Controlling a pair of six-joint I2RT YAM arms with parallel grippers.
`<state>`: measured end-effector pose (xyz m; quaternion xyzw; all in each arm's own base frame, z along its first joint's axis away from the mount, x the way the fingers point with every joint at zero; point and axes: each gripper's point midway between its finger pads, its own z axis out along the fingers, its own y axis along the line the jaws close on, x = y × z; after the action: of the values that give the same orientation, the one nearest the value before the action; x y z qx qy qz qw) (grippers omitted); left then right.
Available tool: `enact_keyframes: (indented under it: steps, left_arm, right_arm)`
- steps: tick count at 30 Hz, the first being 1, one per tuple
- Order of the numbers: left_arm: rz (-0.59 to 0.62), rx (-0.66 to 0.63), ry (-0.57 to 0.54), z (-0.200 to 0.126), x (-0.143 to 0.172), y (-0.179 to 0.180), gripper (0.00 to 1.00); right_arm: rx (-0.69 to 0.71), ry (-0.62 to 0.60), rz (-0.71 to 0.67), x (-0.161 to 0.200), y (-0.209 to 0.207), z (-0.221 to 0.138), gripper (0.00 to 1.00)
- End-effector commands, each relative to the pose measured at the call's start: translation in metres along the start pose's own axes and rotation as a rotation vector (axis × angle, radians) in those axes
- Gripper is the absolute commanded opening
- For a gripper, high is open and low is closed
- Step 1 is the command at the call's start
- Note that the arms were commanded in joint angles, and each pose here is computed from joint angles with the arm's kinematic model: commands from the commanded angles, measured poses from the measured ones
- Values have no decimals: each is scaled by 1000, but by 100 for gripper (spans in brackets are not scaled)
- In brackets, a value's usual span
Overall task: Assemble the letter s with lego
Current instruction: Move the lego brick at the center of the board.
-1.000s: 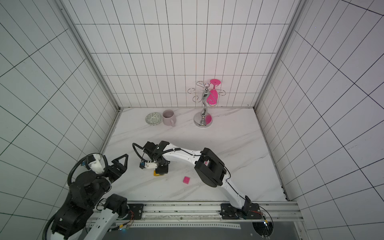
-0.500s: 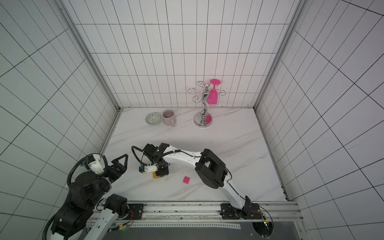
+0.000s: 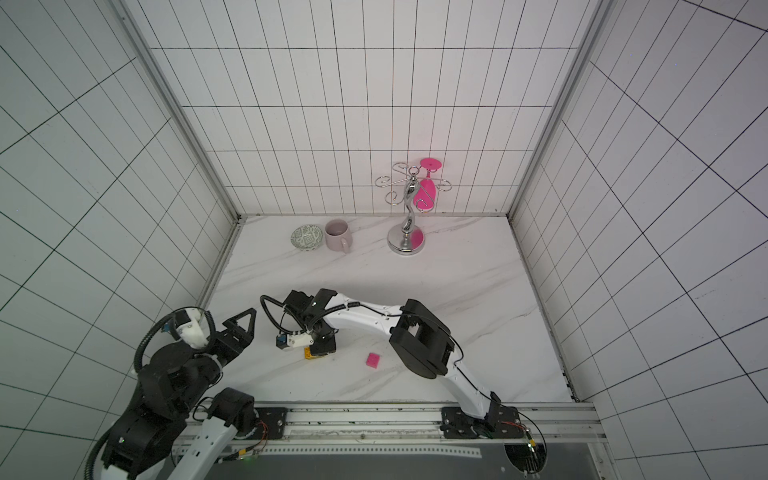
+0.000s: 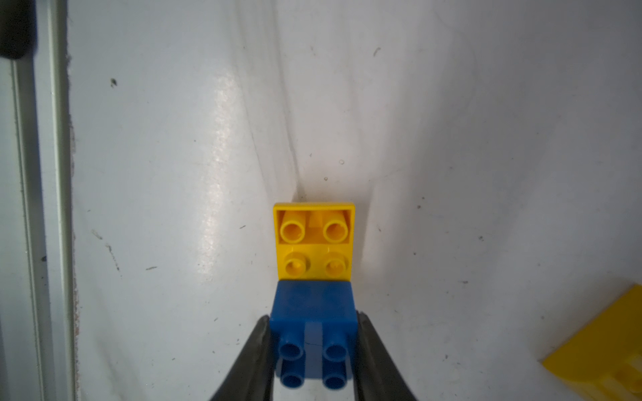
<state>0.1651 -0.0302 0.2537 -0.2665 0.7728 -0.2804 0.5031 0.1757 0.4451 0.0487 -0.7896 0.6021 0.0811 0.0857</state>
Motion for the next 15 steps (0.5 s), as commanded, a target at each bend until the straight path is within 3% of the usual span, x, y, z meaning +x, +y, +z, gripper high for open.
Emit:
enact_keyframes:
  steps: [1,8,15]
  left_arm:
    - [-13,1,-24,-5,-5,0,99]
    - [-12,10,-37,-9,-9,-3,99]
    - [5,8,-23,-8,-10,-7,99]
  right_arm:
    - [-77,123,6,24,20,31,19]
    - [23,169,76,38,-1,17,18]
    - [73,225,152,75,-14,2,18]
